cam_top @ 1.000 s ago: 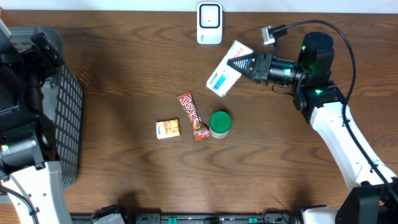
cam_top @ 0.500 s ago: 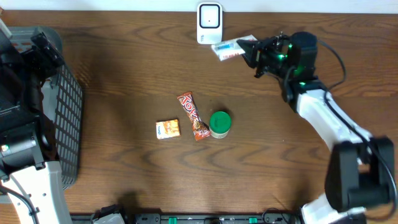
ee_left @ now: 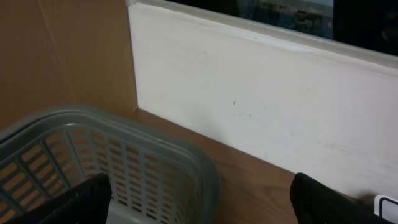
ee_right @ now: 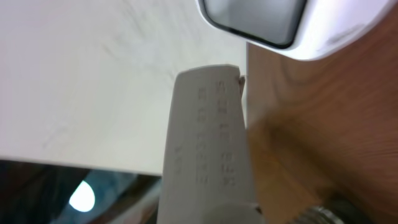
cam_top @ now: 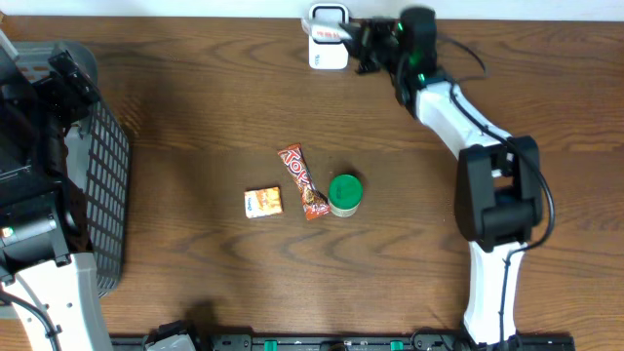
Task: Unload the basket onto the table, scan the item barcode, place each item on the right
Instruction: 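Hold the Panadol box under the scanner with the right gripper, then carry the Panadol box right and drop it at the table edge, then move the right gripper to the green-lidded jar and grasp it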
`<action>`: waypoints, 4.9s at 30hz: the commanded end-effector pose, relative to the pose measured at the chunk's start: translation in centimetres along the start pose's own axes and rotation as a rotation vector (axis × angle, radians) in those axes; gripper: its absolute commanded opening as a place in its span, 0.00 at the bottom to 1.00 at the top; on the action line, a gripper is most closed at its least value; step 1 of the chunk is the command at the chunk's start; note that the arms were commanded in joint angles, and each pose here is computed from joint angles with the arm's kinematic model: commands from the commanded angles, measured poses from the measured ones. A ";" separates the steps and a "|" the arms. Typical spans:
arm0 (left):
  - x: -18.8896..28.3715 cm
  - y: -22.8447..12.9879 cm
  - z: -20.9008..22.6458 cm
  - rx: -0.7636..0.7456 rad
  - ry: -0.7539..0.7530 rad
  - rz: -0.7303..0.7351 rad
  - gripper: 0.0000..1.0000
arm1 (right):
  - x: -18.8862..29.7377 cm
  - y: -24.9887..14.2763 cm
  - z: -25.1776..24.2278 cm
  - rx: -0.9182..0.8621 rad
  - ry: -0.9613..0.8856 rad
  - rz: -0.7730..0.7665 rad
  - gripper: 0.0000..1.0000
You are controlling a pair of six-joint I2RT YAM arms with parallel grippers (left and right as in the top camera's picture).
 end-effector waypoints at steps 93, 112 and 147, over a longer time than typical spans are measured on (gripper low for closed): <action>0.0 0.1 -0.2 0.008 -0.013 -0.004 0.91 | 35.5 1.6 4.9 0.572 -1.131 -1.523 0.05; 0.0 0.1 -0.2 0.008 -0.013 -0.004 0.91 | 48.9 17.4 -9.1 -0.193 -1.309 -1.858 0.16; 0.0 0.1 -0.2 0.008 -0.013 -0.004 0.91 | 36.4 13.5 1.6 0.230 -0.761 -0.897 0.99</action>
Point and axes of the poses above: each gripper's point midway between its finger pads, its own x axis back along the fingers, its own z axis along the line the jaws close on, y = z × x, the point moved 7 cm from there along x, back along the fingers, and after that the axes turned 8 degrees about -x, right-handed, at the moved point
